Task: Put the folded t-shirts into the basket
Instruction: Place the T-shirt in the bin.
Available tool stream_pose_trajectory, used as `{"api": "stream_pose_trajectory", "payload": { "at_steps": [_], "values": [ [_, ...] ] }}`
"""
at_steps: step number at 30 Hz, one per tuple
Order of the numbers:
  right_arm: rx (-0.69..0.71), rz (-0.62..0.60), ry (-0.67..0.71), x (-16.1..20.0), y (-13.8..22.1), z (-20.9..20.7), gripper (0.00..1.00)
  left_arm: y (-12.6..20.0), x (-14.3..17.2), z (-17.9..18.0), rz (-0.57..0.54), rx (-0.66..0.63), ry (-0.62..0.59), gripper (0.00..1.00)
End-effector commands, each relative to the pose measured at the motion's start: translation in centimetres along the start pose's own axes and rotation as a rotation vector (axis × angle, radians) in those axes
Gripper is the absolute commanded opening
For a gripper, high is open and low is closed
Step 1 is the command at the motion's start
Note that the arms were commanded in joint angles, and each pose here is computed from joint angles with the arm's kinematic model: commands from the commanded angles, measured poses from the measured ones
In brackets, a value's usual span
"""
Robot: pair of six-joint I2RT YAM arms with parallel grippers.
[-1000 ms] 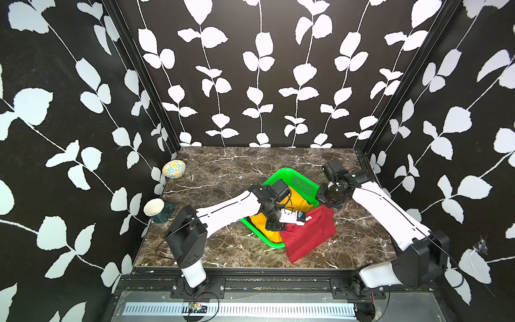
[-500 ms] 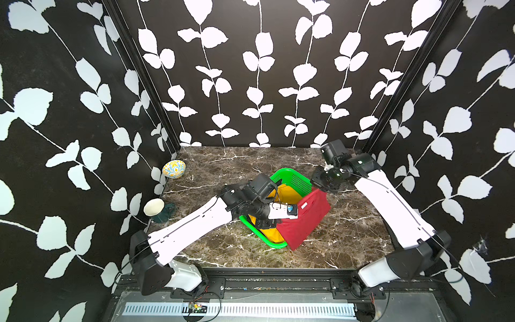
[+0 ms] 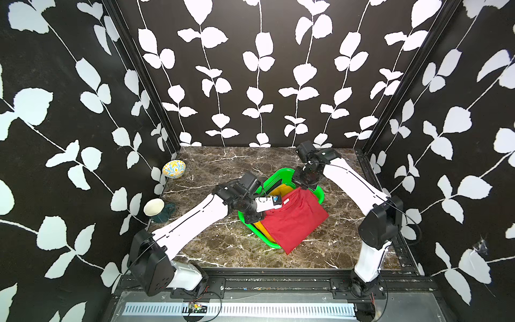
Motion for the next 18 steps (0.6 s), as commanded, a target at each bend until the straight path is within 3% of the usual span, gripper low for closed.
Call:
{"api": "stream_pose_trajectory", "payload": {
  "at_steps": [1,18],
  "values": [
    [-0.054,-0.078,-0.012,-1.7,0.3,1.7,0.0,-1.3,1.9,-0.8,0.093,0.06,0.047,0.0],
    [-0.03,-0.035,-0.043,-2.8,-4.9,3.8,0.0,-5.5,7.3,2.1,0.24,0.025,0.175,0.0]
  ]
}}
Point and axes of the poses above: each gripper's point midway between its finger pads, its own y axis back along the fingers, its own z axis along the line the jaws close on, x = y × z, the point moved 8 cm from there along y, back along the fingers, and after that the axes turned 14 degrees about -y, right-handed, at the moved point
